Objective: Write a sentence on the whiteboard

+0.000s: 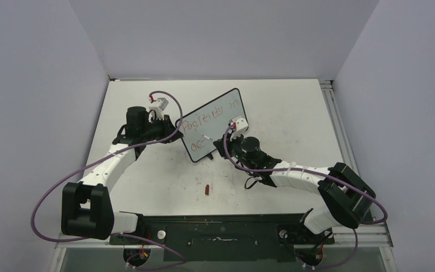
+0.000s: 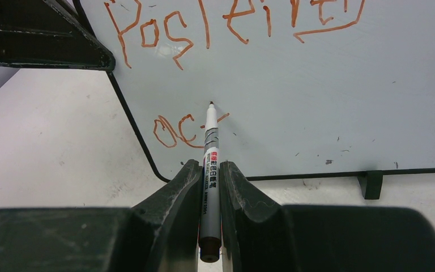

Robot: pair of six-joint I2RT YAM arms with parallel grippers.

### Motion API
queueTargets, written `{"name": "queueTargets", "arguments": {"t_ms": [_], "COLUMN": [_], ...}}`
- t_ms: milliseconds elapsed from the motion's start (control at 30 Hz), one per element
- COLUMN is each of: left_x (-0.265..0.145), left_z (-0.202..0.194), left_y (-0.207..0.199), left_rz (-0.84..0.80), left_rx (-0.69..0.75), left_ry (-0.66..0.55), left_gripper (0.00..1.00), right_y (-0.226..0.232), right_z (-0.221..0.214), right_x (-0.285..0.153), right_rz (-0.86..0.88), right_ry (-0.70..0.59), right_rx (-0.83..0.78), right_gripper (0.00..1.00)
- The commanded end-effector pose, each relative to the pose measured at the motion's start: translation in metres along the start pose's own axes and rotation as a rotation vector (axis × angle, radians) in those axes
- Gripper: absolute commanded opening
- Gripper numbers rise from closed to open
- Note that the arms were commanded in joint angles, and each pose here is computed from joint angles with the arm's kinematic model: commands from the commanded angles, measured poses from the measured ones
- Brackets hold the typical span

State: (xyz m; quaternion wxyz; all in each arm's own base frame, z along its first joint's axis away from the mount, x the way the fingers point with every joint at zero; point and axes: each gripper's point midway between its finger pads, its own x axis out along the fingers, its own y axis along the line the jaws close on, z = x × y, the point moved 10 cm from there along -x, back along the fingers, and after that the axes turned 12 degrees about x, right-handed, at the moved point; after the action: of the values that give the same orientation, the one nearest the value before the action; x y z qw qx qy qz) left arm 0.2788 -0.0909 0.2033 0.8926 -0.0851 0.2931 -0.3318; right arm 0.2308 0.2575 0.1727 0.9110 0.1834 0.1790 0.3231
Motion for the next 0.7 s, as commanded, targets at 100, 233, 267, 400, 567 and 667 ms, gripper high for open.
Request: {"name": "queueTargets", "arguments": {"t_ms": [100,233,267,400,567,667], "left_x": [-0.007,-0.007,-0.008,-0.008,-0.008,-0.007], "left_z": [0.018,0.018,0.018,0.018,0.018,0.018], "left_y": [-0.005,-0.005,-0.005,-0.005,-0.005,-0.005], "left_rz": [-0.001,0.0,-0.001,-0.002,-0.002,-0.003], "left_rx": [0.034,0.034,0.035,0.034,0.035,0.035], "left_ry": [-0.048,-0.049,-0.05,-0.05,-0.05,-0.05], "left_gripper": [0.0,0.0,0.0,0.0,0.0,0.0], "right_y": [0.001,-0.003,-0.003,-0.004,-0.006,-0.006], "right_z": [0.002,-0.004,-0.005,-0.01,-0.017,-0.02], "right_x": [-0.001,-0.004,-0.005,-0.006,-0.007,-0.009], "right_rz": [-0.002,-0.014,-0.014,-0.019,-0.029,-0.035], "right_ry": [-0.045,-0.031,-0.027,-0.013,0.003,0.012], "right_rx": [0.004,0.009,0.01,0.01,0.008,0.006], "right_gripper": [0.05,0.05,0.05,0.05,0.05,0.05]}}
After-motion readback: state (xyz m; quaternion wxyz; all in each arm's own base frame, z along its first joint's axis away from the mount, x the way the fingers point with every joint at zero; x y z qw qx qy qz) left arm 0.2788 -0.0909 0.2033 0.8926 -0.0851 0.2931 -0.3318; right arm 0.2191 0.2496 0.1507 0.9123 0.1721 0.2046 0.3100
